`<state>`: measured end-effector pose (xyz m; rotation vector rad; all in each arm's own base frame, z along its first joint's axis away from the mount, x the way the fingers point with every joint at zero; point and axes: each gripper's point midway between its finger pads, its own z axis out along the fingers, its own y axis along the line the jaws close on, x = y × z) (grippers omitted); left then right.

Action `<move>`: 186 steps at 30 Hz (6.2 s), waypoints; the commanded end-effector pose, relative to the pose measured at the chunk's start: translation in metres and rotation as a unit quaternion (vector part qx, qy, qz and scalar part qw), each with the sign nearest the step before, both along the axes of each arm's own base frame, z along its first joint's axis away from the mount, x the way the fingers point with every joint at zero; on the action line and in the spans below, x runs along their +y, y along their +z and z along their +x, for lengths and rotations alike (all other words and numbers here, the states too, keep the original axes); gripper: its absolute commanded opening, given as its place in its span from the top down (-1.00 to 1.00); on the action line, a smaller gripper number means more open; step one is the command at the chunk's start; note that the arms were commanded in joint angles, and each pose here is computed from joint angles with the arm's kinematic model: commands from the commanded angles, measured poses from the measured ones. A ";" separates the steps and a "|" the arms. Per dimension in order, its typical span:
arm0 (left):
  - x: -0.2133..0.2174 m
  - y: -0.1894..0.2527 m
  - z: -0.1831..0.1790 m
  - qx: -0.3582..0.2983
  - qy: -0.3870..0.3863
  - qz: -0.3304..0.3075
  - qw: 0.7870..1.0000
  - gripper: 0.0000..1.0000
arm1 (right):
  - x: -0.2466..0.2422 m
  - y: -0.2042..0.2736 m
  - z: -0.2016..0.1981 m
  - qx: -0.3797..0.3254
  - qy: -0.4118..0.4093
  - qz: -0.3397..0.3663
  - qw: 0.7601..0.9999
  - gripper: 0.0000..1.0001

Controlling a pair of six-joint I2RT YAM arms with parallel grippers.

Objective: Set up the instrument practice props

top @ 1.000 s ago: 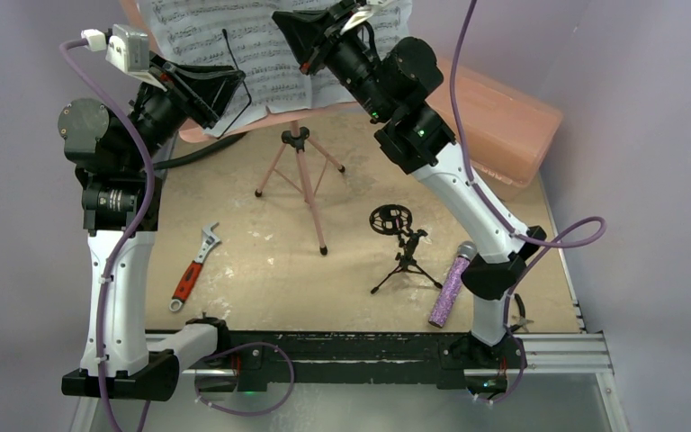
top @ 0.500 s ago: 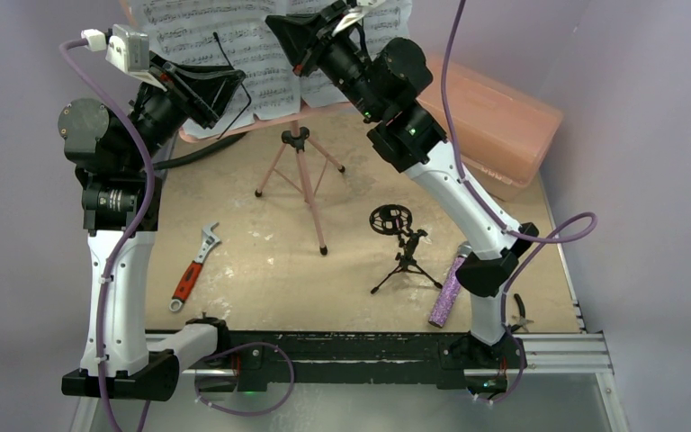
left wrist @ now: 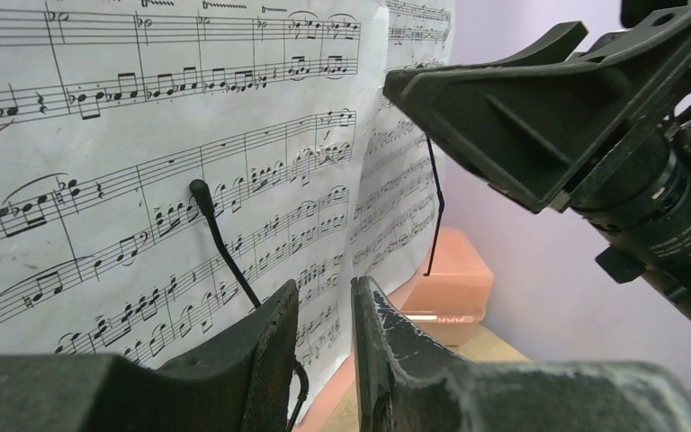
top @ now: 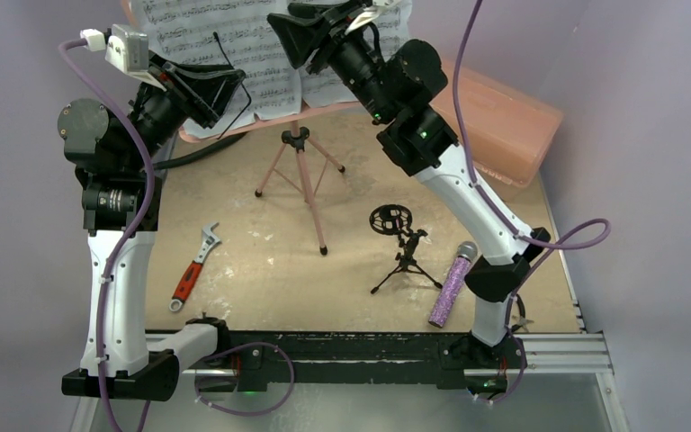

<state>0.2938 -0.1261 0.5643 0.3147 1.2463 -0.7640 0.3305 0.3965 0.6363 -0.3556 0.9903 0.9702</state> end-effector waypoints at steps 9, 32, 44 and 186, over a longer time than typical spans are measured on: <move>-0.001 0.027 -0.019 -0.066 -0.006 -0.024 0.998 -0.34 | -0.062 0.051 -0.046 -0.065 -0.029 0.056 0.996 -0.18; -0.019 0.055 -0.048 -0.133 -0.103 -0.061 0.984 -0.94 | -0.118 -0.052 -0.074 -0.043 -0.091 -0.064 0.993 -0.82; -0.034 0.061 -0.046 -0.131 -0.147 -0.071 0.978 -0.95 | -0.120 -0.106 -0.081 0.029 -0.065 -0.109 0.991 -0.87; -0.217 -0.329 -0.025 0.440 -0.057 0.109 0.890 -0.49 | -0.234 -0.368 -0.053 0.504 -0.155 -0.253 0.811 -0.82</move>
